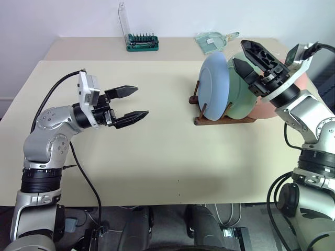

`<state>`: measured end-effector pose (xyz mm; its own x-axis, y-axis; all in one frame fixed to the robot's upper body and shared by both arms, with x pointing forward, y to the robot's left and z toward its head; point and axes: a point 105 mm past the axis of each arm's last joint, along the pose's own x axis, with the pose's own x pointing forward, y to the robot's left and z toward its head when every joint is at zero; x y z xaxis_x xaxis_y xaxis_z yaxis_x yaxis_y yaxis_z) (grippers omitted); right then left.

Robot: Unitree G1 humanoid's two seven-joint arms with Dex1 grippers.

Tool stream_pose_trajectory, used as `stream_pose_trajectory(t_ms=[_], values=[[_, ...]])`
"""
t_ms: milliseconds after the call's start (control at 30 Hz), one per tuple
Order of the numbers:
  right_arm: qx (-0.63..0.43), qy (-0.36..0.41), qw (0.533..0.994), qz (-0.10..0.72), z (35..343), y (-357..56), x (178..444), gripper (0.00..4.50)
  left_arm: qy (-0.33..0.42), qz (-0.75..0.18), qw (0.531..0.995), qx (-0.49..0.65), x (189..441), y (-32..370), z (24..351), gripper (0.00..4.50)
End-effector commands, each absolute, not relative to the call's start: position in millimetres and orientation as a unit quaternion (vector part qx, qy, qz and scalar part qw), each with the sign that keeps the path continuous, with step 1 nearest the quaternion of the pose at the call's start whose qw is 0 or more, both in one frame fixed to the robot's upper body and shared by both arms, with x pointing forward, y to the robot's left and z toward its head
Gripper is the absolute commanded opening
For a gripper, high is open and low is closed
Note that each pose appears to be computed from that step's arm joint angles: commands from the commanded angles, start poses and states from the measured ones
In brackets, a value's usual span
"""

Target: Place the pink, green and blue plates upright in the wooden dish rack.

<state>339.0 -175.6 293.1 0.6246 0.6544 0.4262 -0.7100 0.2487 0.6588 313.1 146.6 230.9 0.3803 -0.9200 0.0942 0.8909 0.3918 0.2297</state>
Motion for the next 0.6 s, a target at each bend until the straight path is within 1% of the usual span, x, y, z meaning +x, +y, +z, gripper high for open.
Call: stream_pose_trajectory(t_ms=[33,133,267,300,333,367,400,433,467,500,533,600], values=[[0.398,-0.064,0.783,0.474,312.6,-171.4,320.6,4.46,-0.118,-0.555,0.819,0.08,307.9,141.8,239.0,4.5],[0.364,-0.07,0.779,0.505,318.7,-171.0,305.9,4.46,-0.119,-0.556,0.819,0.08,308.4,141.9,239.9,4.5],[0.347,-0.125,0.793,0.484,337.3,-194.9,304.3,4.46,-0.121,-0.559,0.816,0.081,307.8,140.2,240.5,4.5],[0.356,-0.186,0.82,0.408,350.9,-222.3,320.9,4.46,-0.121,-0.563,0.813,0.081,306.7,138.4,240.5,4.5],[0.361,-0.228,0.834,0.351,359.6,-243.5,330.4,4.46,-0.122,-0.566,0.811,0.082,306.0,137.2,240.5,4.5],[0.371,-0.28,0.85,0.248,364.9,-280.0,342.7,4.46,-0.122,-0.571,0.808,0.08,304.8,134.5,239.9,4.5],[0.361,-0.313,0.86,0.177,364.8,-305.4,346.2,4.46,-0.122,-0.576,0.804,0.079,303.7,131.8,239.4,4.5],[0.333,-0.331,0.873,0.132,361.3,-320.7,345.6,4.23,-0.123,-0.581,0.801,0.076,302.6,128.7,239.4,4.5],[0.31,-0.343,0.88,0.106,359.2,-329.0,344.6,3.95,-0.124,-0.584,0.798,0.074,301.8,126.6,239.5,4.5],[0.305,-0.352,0.882,0.073,356.1,-341.9,343.0,3.61,-0.124,-0.59,0.794,0.074,300.2,124.2,239.9,4.5],[0.298,-0.363,0.882,0.042,353.9,-354.1,340.8,3.09,-0.125,-0.595,0.79,0.074,298.8,122.2,240.6,4.5],[0.205,-0.362,0.909,-0.021,348.2,-372.2,335.3,2.08,-0.125,-0.603,0.784,0.075,297.5,119.6,241.1,4.5]])
